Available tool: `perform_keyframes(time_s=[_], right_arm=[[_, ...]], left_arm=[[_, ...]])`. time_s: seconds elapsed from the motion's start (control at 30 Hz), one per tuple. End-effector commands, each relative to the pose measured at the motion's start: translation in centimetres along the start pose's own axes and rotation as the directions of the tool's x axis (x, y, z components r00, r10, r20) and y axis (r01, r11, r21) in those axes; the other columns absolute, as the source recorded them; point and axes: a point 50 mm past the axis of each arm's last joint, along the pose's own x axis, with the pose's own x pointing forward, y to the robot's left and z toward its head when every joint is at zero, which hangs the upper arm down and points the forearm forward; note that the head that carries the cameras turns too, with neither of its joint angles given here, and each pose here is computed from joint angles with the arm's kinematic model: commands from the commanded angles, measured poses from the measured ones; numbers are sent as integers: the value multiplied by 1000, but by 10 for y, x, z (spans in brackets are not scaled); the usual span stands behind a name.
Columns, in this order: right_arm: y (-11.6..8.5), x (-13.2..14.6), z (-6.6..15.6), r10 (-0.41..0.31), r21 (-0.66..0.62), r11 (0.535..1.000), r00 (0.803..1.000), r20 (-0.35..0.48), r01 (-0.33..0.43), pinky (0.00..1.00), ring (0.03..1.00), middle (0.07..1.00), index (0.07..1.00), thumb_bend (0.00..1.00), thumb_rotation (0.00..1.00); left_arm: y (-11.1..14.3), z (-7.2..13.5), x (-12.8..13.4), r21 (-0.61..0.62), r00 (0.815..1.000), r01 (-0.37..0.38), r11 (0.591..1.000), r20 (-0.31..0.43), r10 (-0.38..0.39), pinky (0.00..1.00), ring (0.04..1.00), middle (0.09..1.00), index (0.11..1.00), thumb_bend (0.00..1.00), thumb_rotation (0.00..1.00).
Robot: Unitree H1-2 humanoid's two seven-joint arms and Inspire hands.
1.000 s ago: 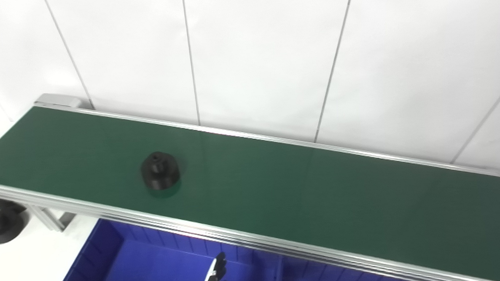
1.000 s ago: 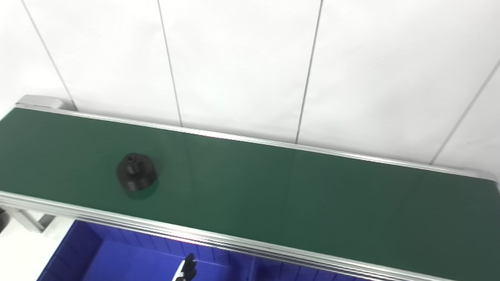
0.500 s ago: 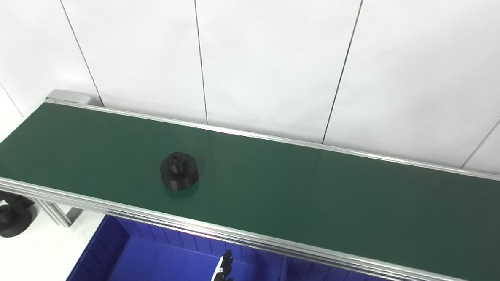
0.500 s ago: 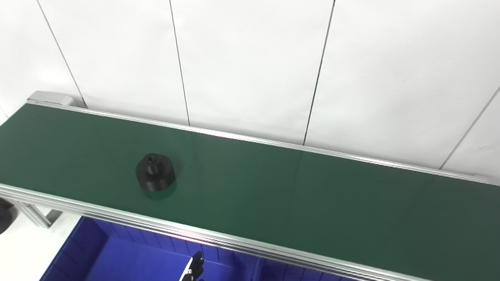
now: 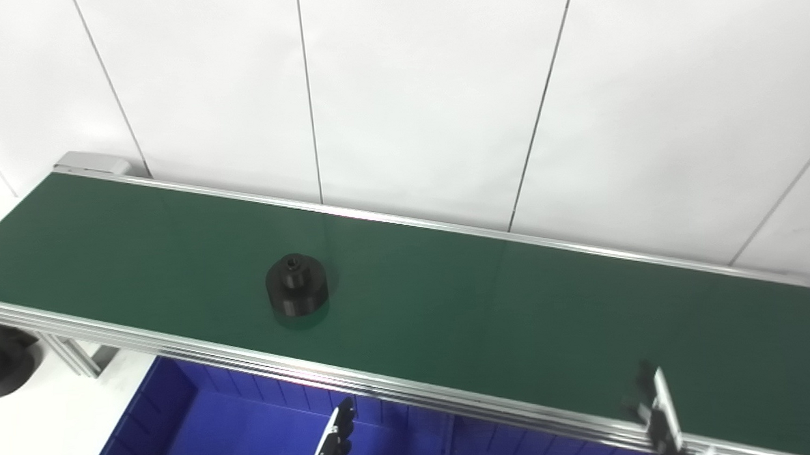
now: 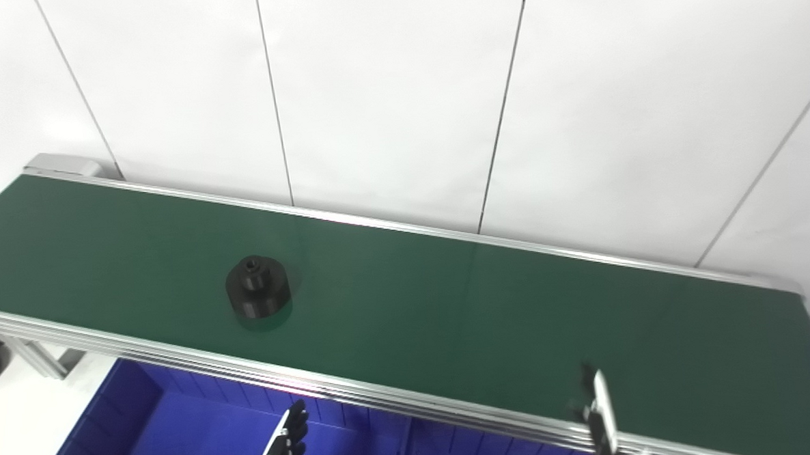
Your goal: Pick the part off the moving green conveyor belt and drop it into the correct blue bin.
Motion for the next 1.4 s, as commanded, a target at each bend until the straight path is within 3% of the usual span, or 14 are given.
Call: perform_keyframes(time_s=[0.0, 0.23, 0.4, 0.6, 0.93, 1.37], right_arm=[[-10, 22, 16, -12, -54, 998, 999, 51, 14, 802, 981, 1000, 1000, 1000, 639], [-12, 80, 30, 28, -240, 971, 997, 68, -11, 780, 953, 1000, 1000, 1000, 674], [-4, 116, 37, 70, -277, 960, 995, 69, -48, 791, 941, 988, 1000, 1000, 650], [9, 160, 47, 142, -317, 942, 986, 86, -108, 734, 940, 983, 1000, 1000, 634], [42, 207, 61, 269, -411, 885, 961, 64, -220, 709, 914, 968, 984, 1000, 609], [89, 237, 70, 359, -428, 850, 932, 42, -308, 611, 872, 952, 964, 1000, 575]], left_arm=[[1, 9, 5, -6, 999, 11, 1000, 43, -11, 998, 1000, 1000, 1000, 966, 940], [2, 12, 8, -12, 998, 28, 1000, 49, -28, 1000, 1000, 1000, 1000, 935, 946], [1, 13, 9, -23, 998, 40, 999, 53, -39, 1000, 1000, 1000, 1000, 918, 940], [-1, 13, 10, -9, 998, 48, 999, 41, -47, 1000, 1000, 1000, 1000, 924, 949], [-5, 14, 8, -12, 997, 64, 998, 34, -64, 997, 1000, 1000, 1000, 937, 955], [-13, 17, 5, -30, 996, 74, 997, 48, -73, 1000, 1000, 1000, 1000, 917, 955]])
